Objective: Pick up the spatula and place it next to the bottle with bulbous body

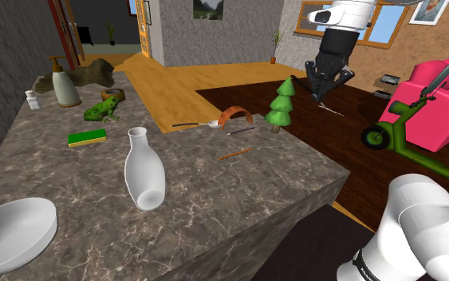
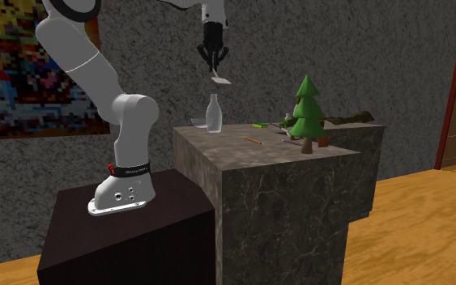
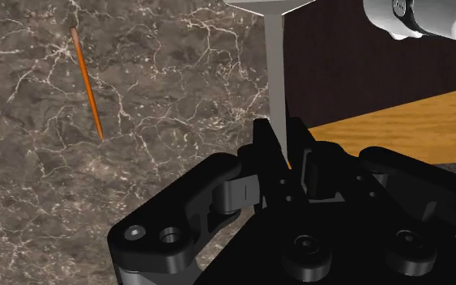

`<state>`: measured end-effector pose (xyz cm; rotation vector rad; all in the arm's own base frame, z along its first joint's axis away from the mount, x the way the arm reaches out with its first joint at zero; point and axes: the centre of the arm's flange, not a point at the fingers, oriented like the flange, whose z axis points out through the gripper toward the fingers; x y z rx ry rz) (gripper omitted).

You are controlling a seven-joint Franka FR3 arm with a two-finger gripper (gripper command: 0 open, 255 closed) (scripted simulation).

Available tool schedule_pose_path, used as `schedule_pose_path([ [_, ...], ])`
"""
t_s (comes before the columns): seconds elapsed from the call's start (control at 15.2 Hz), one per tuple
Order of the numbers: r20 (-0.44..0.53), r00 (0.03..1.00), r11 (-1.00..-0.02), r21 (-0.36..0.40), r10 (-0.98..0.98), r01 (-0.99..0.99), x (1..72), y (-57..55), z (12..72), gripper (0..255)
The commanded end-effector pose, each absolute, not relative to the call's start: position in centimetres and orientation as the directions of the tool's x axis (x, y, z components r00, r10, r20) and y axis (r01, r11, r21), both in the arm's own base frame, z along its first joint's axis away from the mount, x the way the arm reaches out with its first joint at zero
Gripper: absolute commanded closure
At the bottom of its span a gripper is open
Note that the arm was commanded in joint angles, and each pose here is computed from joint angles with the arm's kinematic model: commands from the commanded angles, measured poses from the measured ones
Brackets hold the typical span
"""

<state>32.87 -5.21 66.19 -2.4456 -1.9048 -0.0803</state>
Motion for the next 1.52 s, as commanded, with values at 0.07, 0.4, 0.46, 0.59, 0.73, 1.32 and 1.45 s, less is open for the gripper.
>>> schedule_pose_path([
  [0.07, 0.066, 0.245, -0.246, 0.0, 0.967, 0.969, 34.0, -1.3, 66.4, 255],
  [0.4, 0.066, 0.245, -0.246, 0.0, 0.967, 0.969, 35.6, 5.1, 66.4, 255],
  [0.46, 0.066, 0.245, -0.246, 0.0, 0.967, 0.969, 35.9, 6.4, 66.4, 255],
  [0.59, 0.066, 0.245, -0.246, 0.0, 0.967, 0.969, 36.5, 9.0, 66.4, 255],
  [0.73, 0.066, 0.245, -0.246, 0.0, 0.967, 0.969, 37.2, 11.5, 66.4, 255],
  [1.32, 0.066, 0.245, -0.246, 0.0, 0.967, 0.969, 40.0, 23.1, 66.4, 255],
  [1.45, 0.066, 0.245, -0.246, 0.0, 0.967, 0.969, 40.6, 25.6, 66.4, 255],
])
